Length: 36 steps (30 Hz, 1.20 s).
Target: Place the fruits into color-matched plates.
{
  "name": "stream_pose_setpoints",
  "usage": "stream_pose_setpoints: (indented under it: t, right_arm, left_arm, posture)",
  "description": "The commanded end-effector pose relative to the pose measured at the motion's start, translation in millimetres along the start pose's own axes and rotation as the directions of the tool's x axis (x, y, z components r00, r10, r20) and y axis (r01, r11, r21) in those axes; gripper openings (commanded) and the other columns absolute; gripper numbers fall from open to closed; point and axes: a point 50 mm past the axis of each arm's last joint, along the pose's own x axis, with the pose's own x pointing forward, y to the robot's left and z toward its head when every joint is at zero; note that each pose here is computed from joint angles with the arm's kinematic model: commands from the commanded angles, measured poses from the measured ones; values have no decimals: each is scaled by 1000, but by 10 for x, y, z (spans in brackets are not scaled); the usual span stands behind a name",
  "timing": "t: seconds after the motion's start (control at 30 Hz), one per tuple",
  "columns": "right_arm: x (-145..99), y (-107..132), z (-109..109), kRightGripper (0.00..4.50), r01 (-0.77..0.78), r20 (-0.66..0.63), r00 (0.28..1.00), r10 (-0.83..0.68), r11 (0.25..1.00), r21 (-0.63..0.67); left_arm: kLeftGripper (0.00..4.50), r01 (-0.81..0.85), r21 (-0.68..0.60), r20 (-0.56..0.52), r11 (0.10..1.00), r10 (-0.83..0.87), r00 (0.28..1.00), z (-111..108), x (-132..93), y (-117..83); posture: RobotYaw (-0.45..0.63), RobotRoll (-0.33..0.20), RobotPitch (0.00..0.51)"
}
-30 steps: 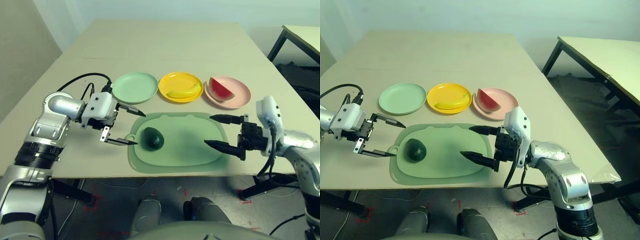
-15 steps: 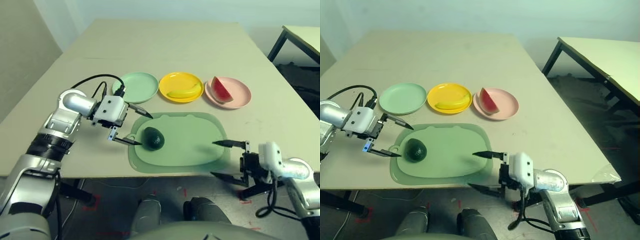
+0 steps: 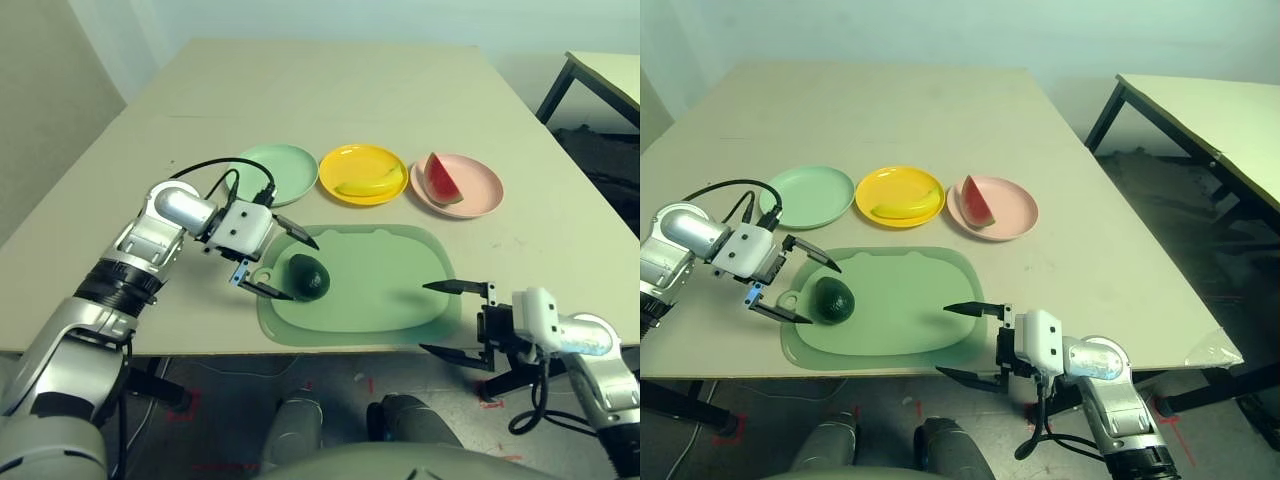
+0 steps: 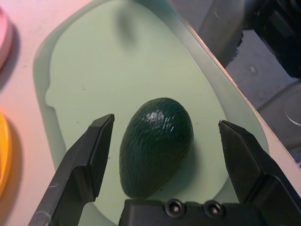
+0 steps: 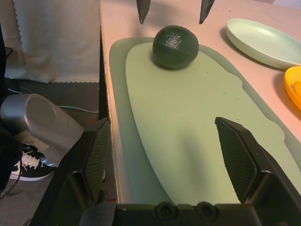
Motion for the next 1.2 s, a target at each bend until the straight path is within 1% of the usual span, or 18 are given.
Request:
stream_pose_setpoints:
  t: [0.03,0.17,0.33,0.5,0.87,0.93,1.03,1.2]
  right_arm:
    - [17,14,8,4443,-2,-9,1000,2,1000,-5]
    - [36,39,21,4443,-2,-5,1000,2,1000,-3]
    - [58,145,34,4443,-37,-2,999,37,999,16]
    - [70,144,29,4443,-30,-10,999,30,999,14]
    - [51,179,16,4443,-39,-28,999,39,999,19]
    - [48,178,14,4500,-39,-30,999,39,999,18]
    - [44,185,10,4500,-45,-36,998,45,999,17]
    - [48,191,6,4500,-52,-39,998,52,999,15]
  left_arm:
    - [4500,34,23,-17,999,-33,999,-9,47,21]
    - [4500,39,30,-28,999,-38,999,-40,72,23]
    - [4500,56,33,-37,998,-54,998,-90,134,1]
    - [4500,63,29,-49,998,-62,997,-164,224,-17]
    - [4500,61,18,-52,998,-60,997,-241,354,-9]
    - [4112,58,12,-52,998,-57,997,-247,356,-3]
    - [3296,57,5,-53,998,-56,997,-249,353,1]
    - [3283,59,-5,-56,998,-60,997,-259,337,-15]
  posture:
    - [46,0,54]
    - [36,0,53]
    - [36,0,54]
    - [33,0,53]
    - [26,0,55]
    - [26,0,55]
    - [26,0,55]
    - [27,0,54]
